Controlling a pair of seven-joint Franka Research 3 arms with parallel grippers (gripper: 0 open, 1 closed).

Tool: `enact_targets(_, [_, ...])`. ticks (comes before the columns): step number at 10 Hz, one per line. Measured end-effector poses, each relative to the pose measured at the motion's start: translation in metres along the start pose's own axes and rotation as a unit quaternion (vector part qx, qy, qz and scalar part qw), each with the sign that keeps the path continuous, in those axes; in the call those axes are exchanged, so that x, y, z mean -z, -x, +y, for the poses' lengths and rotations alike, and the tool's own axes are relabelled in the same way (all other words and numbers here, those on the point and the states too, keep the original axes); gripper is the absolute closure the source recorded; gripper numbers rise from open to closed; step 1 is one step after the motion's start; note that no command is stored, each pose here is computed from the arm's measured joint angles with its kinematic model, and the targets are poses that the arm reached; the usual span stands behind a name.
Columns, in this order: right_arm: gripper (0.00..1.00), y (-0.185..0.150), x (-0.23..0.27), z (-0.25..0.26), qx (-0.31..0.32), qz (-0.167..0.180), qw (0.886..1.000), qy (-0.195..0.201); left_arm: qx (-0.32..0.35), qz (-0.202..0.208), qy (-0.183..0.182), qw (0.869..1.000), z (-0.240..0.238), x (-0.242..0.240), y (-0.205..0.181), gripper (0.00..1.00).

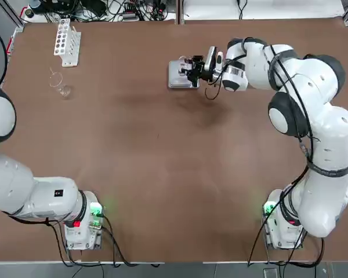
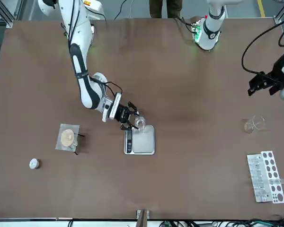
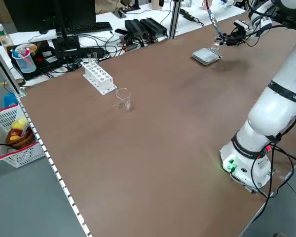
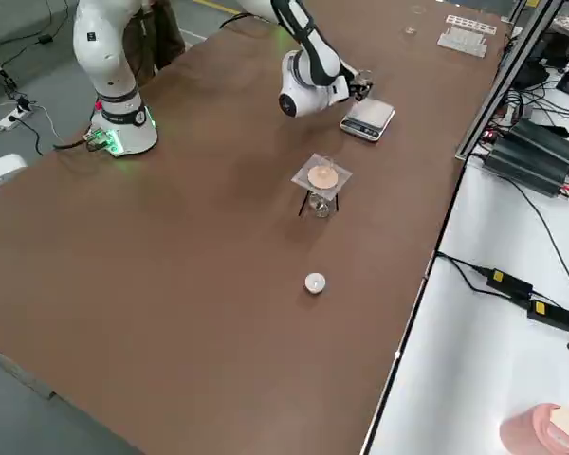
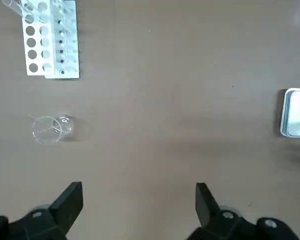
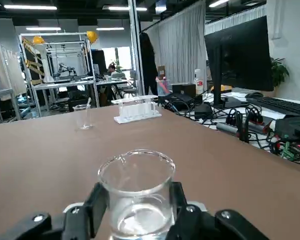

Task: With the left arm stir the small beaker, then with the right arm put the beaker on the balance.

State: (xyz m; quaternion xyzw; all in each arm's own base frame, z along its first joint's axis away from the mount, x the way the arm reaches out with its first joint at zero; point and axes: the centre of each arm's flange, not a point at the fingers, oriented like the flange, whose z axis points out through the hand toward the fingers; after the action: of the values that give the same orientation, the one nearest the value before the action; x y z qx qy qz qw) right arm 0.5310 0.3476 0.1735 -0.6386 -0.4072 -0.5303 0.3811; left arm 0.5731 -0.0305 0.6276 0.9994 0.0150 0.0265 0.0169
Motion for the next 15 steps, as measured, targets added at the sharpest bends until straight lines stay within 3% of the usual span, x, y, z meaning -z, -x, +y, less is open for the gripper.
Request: enact_targets(15, [0.43, 0.033, -0.012, 0.040, 0.005, -0.020, 1.000, 0.021, 0.001, -0.001, 0.000, 1.000, -0.001, -0.002, -0.001, 0.00])
